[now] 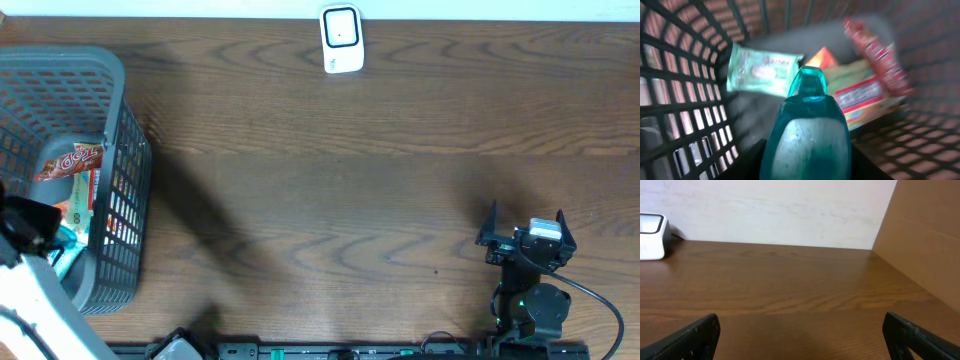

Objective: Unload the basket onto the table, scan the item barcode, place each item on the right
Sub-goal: 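Carry the teal bottle to the table center below the scanner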

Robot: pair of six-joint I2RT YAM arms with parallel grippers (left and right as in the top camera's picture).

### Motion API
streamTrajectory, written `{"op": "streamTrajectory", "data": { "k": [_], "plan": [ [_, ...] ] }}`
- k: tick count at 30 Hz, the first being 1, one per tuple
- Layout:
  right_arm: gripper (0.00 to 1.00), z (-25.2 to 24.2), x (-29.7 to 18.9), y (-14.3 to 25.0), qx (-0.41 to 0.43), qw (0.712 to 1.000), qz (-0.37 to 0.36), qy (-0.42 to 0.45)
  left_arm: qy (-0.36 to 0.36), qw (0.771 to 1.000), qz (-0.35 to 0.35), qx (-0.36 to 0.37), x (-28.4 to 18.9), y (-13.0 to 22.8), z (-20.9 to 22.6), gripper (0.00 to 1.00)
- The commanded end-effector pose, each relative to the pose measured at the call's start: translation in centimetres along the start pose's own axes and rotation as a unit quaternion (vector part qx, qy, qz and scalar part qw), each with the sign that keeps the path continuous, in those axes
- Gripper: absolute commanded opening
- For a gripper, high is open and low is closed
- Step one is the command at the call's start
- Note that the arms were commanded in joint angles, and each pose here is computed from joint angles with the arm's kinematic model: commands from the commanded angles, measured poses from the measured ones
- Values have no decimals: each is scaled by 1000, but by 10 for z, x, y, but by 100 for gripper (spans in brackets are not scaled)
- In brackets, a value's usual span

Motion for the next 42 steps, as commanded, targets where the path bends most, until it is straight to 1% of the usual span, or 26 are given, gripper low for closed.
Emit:
{"op": "streamTrajectory", "data": {
  "k": [1,3,4,6,10,13,17,20,24,25,26,27,29,32,35,39,42],
  "plan": [
    [99,1,0,1,-5,1000,1,-3,62,995,-67,-26,-44,-20,-11,42],
    [99,1,0,1,-5,1000,1,-3,117,988,-90,-37,-66,-26,-23,42],
    [99,1,0,1,-5,1000,1,-3,167,979,-103,-53,-85,-30,-33,42],
    [99,1,0,1,-5,1000,1,-3,243,962,-105,-67,-106,-30,-48,42],
    [99,1,0,1,-5,1000,1,-3,404,910,-72,-60,-148,-21,-84,42],
    [99,1,0,1,-5,1000,1,-3,483,874,-23,-35,-170,-6,-107,42],
    [99,1,0,1,-5,1000,1,-3,523,851,32,26,-181,25,-130,42],
    [99,1,0,1,-5,1000,1,-3,537,837,70,80,-182,52,-148,42],
    [99,1,0,1,-5,1000,1,-3,522,832,114,147,-169,94,-176,42],
    [99,1,0,1,-5,1000,1,-3,509,830,134,185,-160,118,-190,42],
    [99,1,0,1,-5,1000,1,-3,501,827,146,209,-155,133,-199,42],
    [99,1,0,1,-5,1000,1,-3,482,822,167,254,-144,163,-214,42],
    [99,1,0,1,-5,1000,1,-3,453,820,188,294,-130,197,-230,42],
    [99,1,0,1,-5,1000,1,-3,426,812,211,338,-112,242,-250,42],
    [99,1,0,1,-5,1000,1,-3,411,796,238,376,-93,288,-270,42],
    [99,1,0,1,-5,1000,1,-3,372,785,272,414,-62,341,-278,42],
    [99,1,0,1,-5,1000,1,-3,349,776,289,438,-43,371,-279,42]
  ]
}}
Point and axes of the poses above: each gripper's point midway between its finger pads, its own x axis out along the fingers, its own z axis along the line the jaws close on, y = z × x, the point moved 4 cm from there along -x, back along the fingers, and after that the axes turned 2 degrees about x, right-handed, at the moved point
